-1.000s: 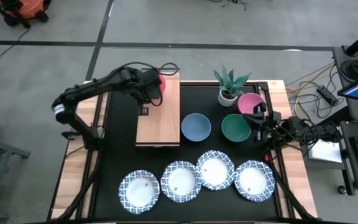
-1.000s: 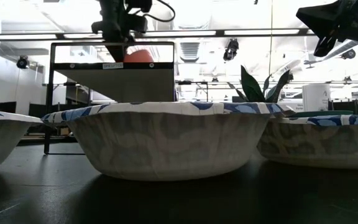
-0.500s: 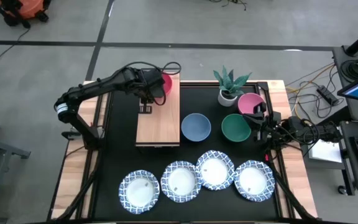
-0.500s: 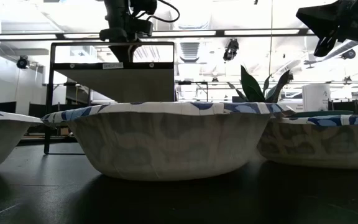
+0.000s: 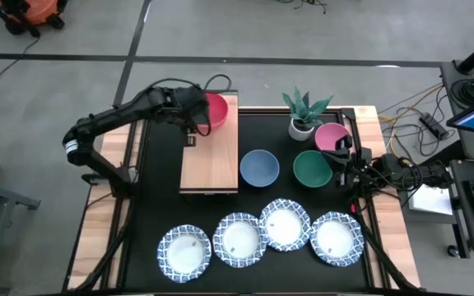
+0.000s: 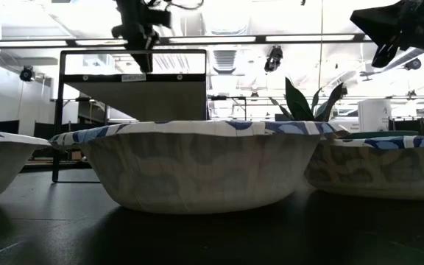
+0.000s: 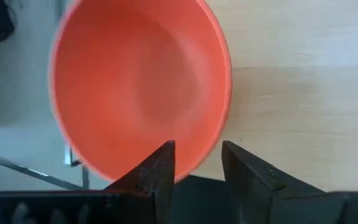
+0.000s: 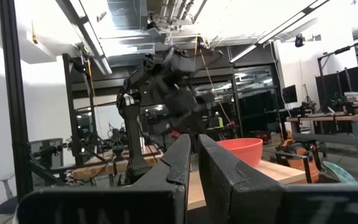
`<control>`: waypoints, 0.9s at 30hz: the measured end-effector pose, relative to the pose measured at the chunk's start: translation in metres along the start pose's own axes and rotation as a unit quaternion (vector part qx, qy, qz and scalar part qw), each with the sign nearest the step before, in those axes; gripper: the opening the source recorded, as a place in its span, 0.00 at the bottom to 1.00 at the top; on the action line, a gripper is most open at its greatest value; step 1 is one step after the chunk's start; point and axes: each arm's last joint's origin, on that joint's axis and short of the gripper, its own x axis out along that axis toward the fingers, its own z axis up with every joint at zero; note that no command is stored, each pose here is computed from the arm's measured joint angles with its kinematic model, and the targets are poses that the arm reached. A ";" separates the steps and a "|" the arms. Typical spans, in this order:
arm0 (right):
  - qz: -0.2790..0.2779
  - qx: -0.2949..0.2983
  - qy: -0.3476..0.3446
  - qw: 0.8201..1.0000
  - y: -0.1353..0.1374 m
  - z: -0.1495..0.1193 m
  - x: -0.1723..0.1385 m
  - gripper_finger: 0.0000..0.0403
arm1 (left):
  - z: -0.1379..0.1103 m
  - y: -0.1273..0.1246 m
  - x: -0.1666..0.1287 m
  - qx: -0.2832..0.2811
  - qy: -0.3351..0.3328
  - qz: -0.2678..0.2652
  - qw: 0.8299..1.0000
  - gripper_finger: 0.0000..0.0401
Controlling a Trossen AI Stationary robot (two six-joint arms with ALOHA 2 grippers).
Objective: Place and stack bowls onto a shelf
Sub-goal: Put the orange bowl on the shelf, then put the white patterned bowl on the shelf
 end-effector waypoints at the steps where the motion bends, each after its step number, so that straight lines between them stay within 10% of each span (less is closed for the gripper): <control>1: 0.000 -0.001 0.003 1.000 0.000 -0.001 0.000 0.06 | -0.003 0.000 -0.006 -0.019 -0.012 -0.004 1.000 0.29; 8: 0.020 0.021 0.005 1.000 0.002 -0.001 0.001 0.06 | -0.016 -0.024 -0.055 -0.157 -0.142 -0.096 0.973 0.28; 22: 0.061 0.071 0.055 0.994 0.014 0.014 0.029 0.06 | -0.048 -0.126 -0.100 -0.104 -0.446 -0.155 0.876 0.27; 27: 0.042 0.074 0.194 0.977 0.025 0.023 0.062 0.06 | -0.059 -0.148 -0.089 -0.100 -0.469 -0.158 0.863 0.27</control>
